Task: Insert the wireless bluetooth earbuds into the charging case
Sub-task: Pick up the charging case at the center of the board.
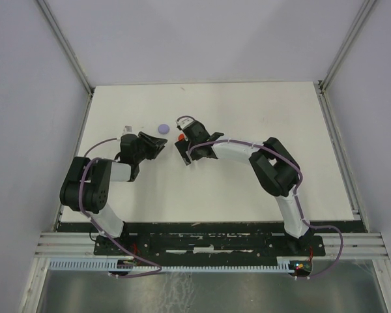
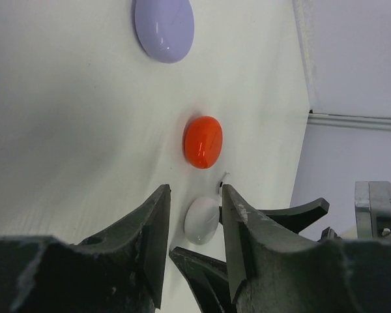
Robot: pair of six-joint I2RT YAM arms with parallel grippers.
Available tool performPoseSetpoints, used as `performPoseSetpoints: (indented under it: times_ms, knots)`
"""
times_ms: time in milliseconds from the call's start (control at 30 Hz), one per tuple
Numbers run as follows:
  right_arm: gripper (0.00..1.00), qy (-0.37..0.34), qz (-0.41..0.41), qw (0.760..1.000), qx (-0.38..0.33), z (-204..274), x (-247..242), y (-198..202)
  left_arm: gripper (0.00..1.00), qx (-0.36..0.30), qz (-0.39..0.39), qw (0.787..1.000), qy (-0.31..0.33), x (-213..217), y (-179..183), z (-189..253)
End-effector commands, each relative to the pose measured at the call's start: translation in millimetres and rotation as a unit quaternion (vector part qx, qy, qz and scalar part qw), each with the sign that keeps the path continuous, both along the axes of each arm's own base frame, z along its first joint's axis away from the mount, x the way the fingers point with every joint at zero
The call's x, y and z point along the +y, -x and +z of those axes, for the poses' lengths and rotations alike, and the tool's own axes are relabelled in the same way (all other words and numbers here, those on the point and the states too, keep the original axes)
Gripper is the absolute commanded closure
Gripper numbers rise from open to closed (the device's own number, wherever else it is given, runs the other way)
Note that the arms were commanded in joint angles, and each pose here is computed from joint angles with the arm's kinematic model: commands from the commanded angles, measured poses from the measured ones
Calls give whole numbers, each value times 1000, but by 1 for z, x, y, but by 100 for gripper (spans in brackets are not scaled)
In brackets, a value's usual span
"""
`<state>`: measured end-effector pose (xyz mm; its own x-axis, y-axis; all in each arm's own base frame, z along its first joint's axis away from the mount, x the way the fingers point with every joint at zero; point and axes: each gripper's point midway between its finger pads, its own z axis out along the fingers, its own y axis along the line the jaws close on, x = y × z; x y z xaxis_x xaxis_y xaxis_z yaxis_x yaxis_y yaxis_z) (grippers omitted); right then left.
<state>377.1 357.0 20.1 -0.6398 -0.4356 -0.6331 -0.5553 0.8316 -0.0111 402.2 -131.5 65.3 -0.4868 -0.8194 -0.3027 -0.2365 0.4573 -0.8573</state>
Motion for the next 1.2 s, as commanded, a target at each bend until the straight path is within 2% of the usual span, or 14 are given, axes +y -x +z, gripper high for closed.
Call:
performPoseSetpoints:
  times_ms: [0, 100, 467, 600, 767, 833, 967, 1067, 1167]
  knots:
    - [13, 14, -6, 1000, -5, -1, 2, -5, 58, -51, -10, 999, 9, 0, -4, 26]
    - [18, 22, -5, 1000, -4, -1, -1, -4, 59, -53, -11, 998, 14, 1, -4, 26]
    - [25, 35, -1, 999, -2, -11, -3, -5, 60, -57, -17, 998, 27, -1, -4, 26]
    - [36, 41, -3, 999, -5, -11, -5, -6, 60, -57, -18, 998, 28, -2, -4, 26]
    - [60, 48, -8, 999, -22, -6, -12, -8, 61, -60, -25, 997, 31, -5, -4, 28]
    - [66, 46, -7, 998, -49, 2, -19, -10, 61, -67, -35, 996, 36, -8, -3, 31]
    - [70, 2, 32, 992, -120, 30, -31, -5, 60, -75, -80, 992, 54, -22, -3, 40]
    - [73, -63, 56, 984, -155, 61, -37, -1, 60, -74, -127, 986, 72, -40, -3, 43]
    - [73, -88, 80, 984, -134, 66, -51, 7, 59, -76, -162, 980, 88, -57, -4, 46]
